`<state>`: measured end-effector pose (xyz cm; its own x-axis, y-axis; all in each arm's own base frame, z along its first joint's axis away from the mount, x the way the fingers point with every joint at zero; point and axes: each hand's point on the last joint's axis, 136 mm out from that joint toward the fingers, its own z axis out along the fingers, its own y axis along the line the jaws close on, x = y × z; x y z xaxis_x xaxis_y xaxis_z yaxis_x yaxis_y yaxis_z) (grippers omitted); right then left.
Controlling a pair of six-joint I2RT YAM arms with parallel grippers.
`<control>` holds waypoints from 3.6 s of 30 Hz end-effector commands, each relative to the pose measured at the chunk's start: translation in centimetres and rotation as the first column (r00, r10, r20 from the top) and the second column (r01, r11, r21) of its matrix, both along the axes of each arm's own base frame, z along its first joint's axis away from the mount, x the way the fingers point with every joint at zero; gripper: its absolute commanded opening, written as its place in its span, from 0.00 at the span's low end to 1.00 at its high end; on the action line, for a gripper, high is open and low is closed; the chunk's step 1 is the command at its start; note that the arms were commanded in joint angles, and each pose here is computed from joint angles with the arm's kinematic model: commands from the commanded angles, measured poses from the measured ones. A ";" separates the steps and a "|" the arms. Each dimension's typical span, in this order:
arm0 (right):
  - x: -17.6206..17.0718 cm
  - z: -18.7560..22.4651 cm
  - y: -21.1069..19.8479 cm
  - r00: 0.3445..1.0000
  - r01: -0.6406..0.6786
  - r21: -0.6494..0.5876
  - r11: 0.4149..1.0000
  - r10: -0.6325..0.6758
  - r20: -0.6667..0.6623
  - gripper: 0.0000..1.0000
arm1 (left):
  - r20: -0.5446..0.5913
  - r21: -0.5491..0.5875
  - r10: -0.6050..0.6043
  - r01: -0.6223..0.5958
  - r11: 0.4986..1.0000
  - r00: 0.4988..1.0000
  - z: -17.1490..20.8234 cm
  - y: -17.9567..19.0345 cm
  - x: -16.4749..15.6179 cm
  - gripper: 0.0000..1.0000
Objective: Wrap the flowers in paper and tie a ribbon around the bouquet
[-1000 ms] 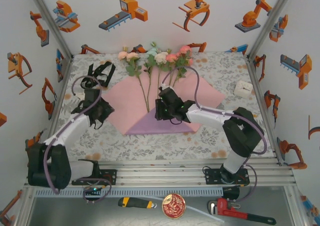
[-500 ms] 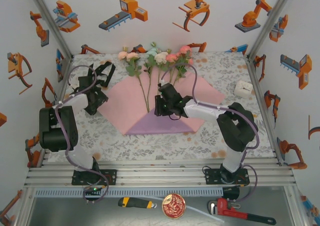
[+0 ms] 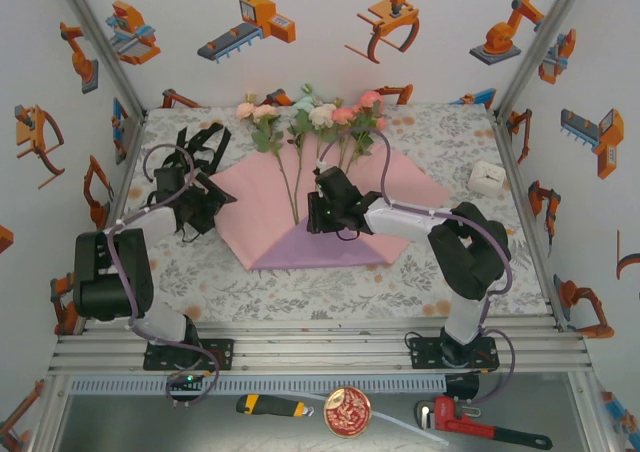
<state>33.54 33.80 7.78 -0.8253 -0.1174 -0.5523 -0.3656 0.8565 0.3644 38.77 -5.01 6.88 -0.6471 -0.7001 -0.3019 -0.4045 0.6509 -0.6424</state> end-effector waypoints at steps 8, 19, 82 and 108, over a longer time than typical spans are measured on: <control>-0.8 1.1 0.4 1.000 -0.009 0.069 0.998 0.011 -0.028 0.40 | 0.057 -0.077 -0.121 0.125 0.989 0.991 2.6 -5.0 -2.6 0.61; -4.6 1.3 3.3 0.992 -0.052 0.203 0.978 0.074 -0.106 0.34 | 0.079 0.015 -0.179 0.178 0.984 0.981 5.5 -4.9 -4.0 0.18; -7.3 2.0 -2.3 0.991 -0.123 0.135 0.983 0.128 -0.030 0.26 | 0.230 -0.109 -0.353 0.385 0.917 0.907 14.5 -16.4 -0.5 0.07; -4.2 1.9 -0.7 0.986 0.128 0.462 0.878 -0.064 -0.152 0.17 | 0.182 -0.122 -0.480 0.504 0.855 0.858 11.0 -25.6 2.8 0.21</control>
<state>28.28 33.38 9.26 -0.9030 0.1506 -0.4024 -0.2424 0.5946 0.7666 40.75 -30.20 15.44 -0.8935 -0.3517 -0.2792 -0.0126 0.6411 -0.7674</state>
